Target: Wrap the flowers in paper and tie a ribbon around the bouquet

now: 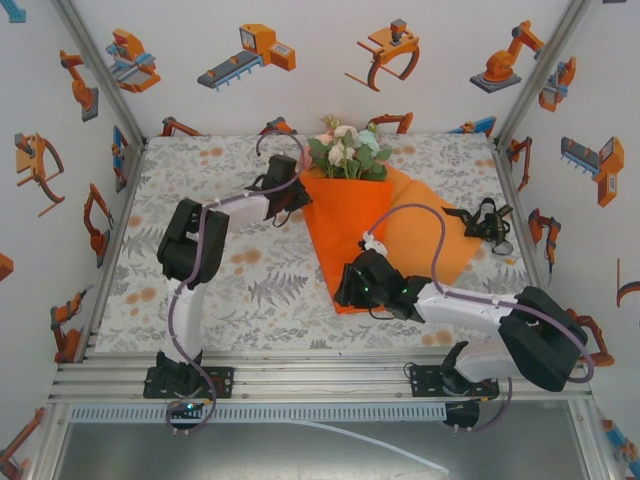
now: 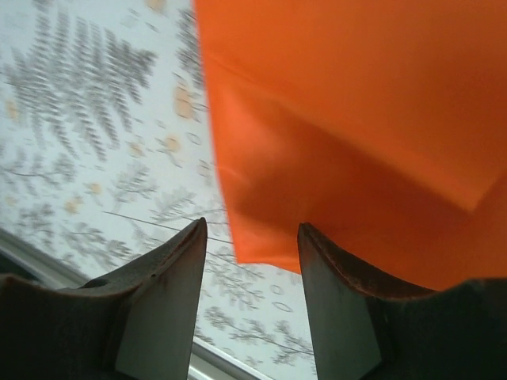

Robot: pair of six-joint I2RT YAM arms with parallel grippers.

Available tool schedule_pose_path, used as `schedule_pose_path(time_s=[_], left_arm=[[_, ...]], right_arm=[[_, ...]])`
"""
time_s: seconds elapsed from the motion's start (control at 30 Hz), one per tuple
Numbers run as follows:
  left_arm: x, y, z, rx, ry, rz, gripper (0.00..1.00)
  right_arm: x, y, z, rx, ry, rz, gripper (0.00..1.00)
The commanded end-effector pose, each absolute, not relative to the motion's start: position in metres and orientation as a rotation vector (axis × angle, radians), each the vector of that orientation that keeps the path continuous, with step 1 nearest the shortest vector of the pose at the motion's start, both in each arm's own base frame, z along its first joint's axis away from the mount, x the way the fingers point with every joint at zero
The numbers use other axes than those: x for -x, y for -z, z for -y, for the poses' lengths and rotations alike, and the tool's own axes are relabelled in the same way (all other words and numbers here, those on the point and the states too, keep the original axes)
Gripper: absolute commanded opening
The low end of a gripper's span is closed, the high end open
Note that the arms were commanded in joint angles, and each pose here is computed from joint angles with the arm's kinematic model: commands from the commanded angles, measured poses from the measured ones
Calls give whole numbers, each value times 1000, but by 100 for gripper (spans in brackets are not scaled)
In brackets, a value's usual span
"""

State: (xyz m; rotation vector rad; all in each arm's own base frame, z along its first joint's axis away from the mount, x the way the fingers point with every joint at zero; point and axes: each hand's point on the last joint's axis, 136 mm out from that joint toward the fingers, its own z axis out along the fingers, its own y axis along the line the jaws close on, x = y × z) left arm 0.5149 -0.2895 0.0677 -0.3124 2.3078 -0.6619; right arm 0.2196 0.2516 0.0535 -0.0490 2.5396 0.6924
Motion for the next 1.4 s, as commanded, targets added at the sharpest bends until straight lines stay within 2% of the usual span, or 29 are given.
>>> schedule_pose_path(time_s=[0.0, 0.17, 0.3, 0.4, 0.53, 0.73, 1.0, 1.1, 1.23, 1.37], left_arm=[[-532, -55, 288, 356, 723, -2307, 23], [-546, -60, 271, 385, 712, -2285, 24], [-546, -110, 257, 352, 716, -2213, 29], [-531, -160, 249, 309, 708, -2154, 35], [-488, -195, 263, 261, 794, -2102, 39], [-427, -174, 302, 147, 750, -2168, 41], [-395, -112, 337, 70, 731, -2289, 41], [-398, -99, 337, 64, 701, -2305, 41], [-408, -86, 339, 73, 680, -2296, 41], [-422, -79, 347, 81, 688, -2279, 41]], right_arm=[[-218, -39, -245, -25, -676, -2558, 49], [-216, -60, -248, -37, -743, -2533, 49], [-228, -115, -246, -20, -750, -2414, 50], [-242, -144, -230, -76, -706, -2327, 52], [-264, -147, -211, -182, -710, -2304, 52], [-263, -114, -224, -192, -782, -2396, 51], [-249, -61, -194, -212, -582, -2492, 51], [-248, -72, -191, -158, -547, -2494, 50], [-240, -115, -213, 49, -517, -2434, 51], [-235, -134, -252, 93, -674, -2399, 51]])
